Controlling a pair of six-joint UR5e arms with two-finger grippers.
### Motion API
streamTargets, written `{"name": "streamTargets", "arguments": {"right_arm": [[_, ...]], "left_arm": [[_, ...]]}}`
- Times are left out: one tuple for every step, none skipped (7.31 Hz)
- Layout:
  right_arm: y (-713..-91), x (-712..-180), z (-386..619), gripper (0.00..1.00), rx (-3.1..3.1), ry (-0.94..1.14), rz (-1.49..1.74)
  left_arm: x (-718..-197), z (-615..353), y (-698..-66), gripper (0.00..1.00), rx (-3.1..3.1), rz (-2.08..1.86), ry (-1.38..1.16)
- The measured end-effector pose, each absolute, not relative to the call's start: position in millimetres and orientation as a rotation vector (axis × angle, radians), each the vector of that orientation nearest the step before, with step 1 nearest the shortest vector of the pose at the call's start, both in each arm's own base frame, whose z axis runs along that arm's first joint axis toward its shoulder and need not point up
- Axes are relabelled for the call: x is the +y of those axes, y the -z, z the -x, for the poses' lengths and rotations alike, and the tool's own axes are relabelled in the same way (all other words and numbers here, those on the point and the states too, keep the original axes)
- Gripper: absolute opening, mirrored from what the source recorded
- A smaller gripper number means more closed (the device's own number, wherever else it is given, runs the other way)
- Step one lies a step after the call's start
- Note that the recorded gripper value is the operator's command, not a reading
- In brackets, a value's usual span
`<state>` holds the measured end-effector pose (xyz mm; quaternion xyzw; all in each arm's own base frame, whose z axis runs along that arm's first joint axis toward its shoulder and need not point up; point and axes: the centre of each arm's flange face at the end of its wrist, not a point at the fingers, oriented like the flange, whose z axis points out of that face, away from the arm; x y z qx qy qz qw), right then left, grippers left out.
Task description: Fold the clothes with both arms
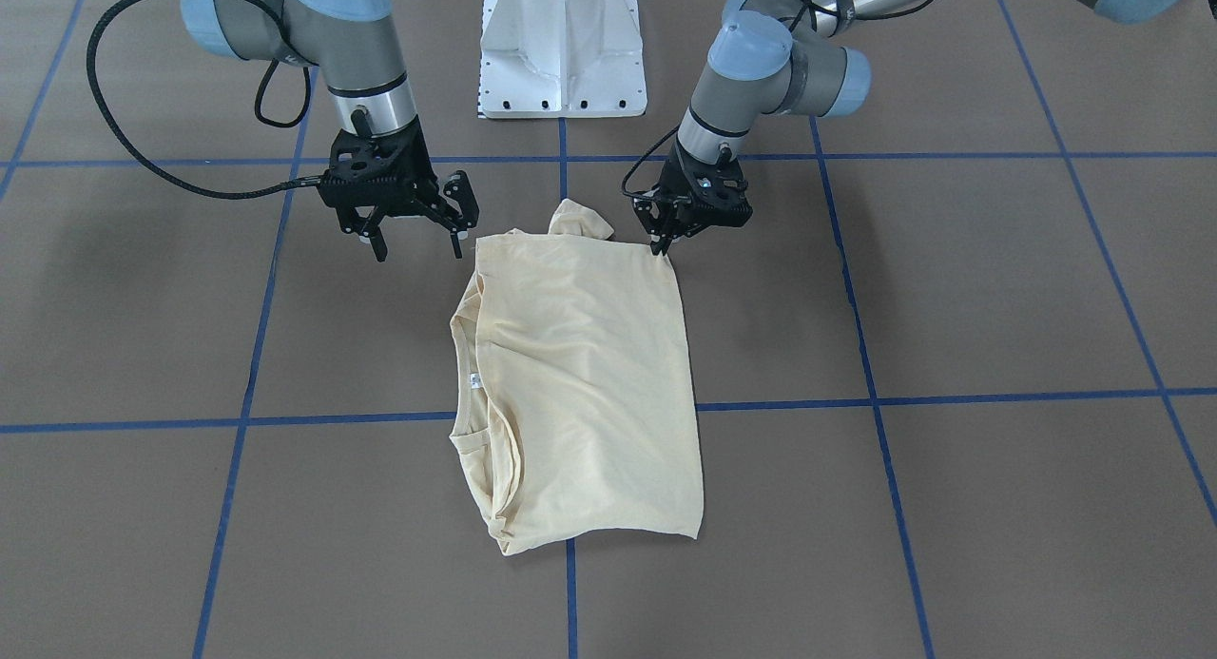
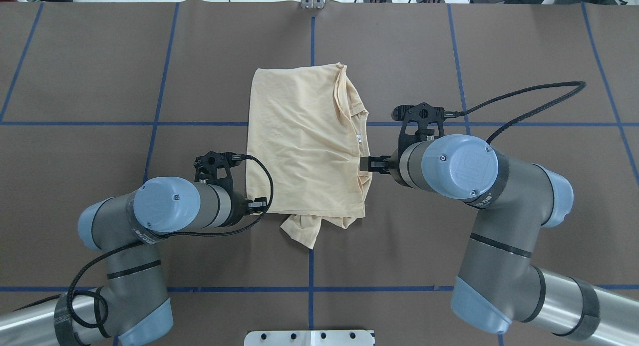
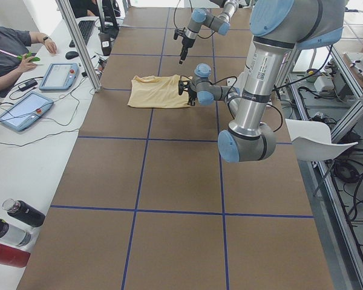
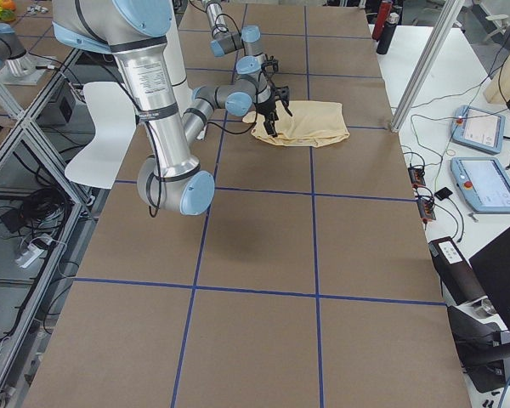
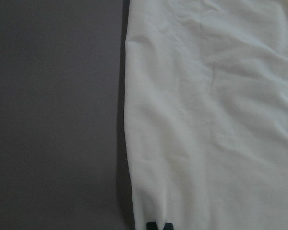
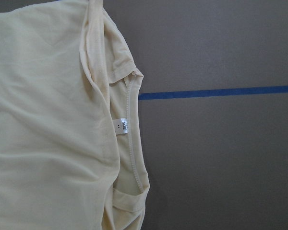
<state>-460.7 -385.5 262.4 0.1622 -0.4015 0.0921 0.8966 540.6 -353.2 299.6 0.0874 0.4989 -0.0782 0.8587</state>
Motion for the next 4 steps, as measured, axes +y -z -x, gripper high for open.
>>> {"name": "streamTargets", "arguments": {"right_arm": [[-263.4,-380.2,467.1,0.98,-0.835,-0.208,-0.320],[-264.7,-373.8,477.3,0.93,-0.836,-0.238,-0.306],[-267.7,-369.6,490.7,0.84,-0.833,-0.283,-0.302],[-273.4,-369.4,505.9,0.80,-0.837,-0.325,-0.307]], "left_arm": [[-353.2,-539.2,-297.5,0.00,1.051,-0.186,0.164],[-353.2,-538.5,-296.4,0.00,1.053,-0.187,0.164],[-353.3,-538.2,-296.0,0.00,1.054,-0.187,0.164],[-353.1,-538.0,-295.5,0.00,1.056,-0.187,0.164]]}}
